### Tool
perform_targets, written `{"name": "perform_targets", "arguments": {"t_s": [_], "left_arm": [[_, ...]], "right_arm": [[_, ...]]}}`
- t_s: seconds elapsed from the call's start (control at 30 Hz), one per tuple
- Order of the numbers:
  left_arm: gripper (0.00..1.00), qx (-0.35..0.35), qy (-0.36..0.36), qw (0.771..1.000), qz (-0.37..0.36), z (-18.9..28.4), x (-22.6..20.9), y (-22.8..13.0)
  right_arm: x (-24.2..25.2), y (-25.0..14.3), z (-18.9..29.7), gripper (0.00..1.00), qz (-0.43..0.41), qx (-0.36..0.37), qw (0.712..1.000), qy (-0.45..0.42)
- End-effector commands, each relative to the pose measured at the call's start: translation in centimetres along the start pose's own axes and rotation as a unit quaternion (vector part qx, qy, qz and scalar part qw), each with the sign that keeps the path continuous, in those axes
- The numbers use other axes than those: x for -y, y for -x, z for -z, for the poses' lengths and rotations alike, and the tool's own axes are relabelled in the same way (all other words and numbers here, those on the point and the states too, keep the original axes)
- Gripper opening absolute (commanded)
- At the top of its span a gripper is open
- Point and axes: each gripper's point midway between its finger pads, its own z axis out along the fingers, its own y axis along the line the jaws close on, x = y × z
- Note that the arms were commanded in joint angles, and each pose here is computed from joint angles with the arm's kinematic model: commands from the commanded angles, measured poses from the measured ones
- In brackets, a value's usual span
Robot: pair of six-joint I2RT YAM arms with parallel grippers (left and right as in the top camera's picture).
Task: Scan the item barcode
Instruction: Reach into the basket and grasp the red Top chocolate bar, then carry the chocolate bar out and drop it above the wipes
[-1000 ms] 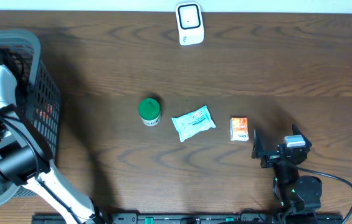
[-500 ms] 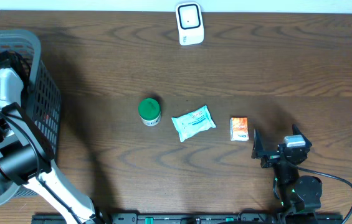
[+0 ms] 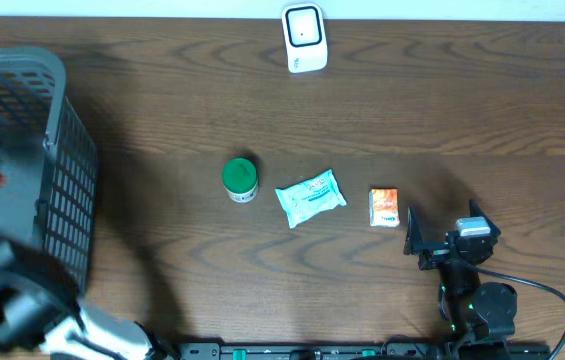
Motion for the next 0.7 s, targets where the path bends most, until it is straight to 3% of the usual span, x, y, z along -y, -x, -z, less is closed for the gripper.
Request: {"name": "perform_targets", "arguments": {"t_s": [0.0, 0.17, 0.23, 0.33, 0.4, 0.67], "left_arm": [[0.07, 0.047, -0.148, 0.988, 0.014, 9.9, 2.0, -1.5], [0.07, 0.079, -0.257, 0.962, -0.051, 17.8, 4.5, -6.7], [0.08, 0.079, -0.312, 0.938, -0.127, 21.5, 6.6, -11.7], [0.07, 0.052, -0.353, 0.911, -0.207, 23.5, 8.7, -17.0], [0.07, 0.027, -0.363, 0.889, -0.278, 23.8, 10.6, -21.4], [0.07, -0.039, -0.306, 0.844, -0.439, 19.6, 15.1, -33.1]], "right_arm": [[0.1, -0.1, 0.0, 0.99, -0.007, -0.002, 1.000, -0.003], [0.1, -0.1, 0.0, 0.99, -0.007, -0.002, 1.000, -0.003], [0.1, -0.1, 0.0, 0.99, -0.007, -0.002, 1.000, -0.003], [0.1, -0.1, 0.0, 0.99, -0.007, -0.002, 1.000, -0.003], [0.1, -0.1, 0.0, 0.99, -0.007, -0.002, 1.000, -0.003], [0.1, -0.1, 0.0, 0.99, -0.007, -0.002, 1.000, -0.003]]}}
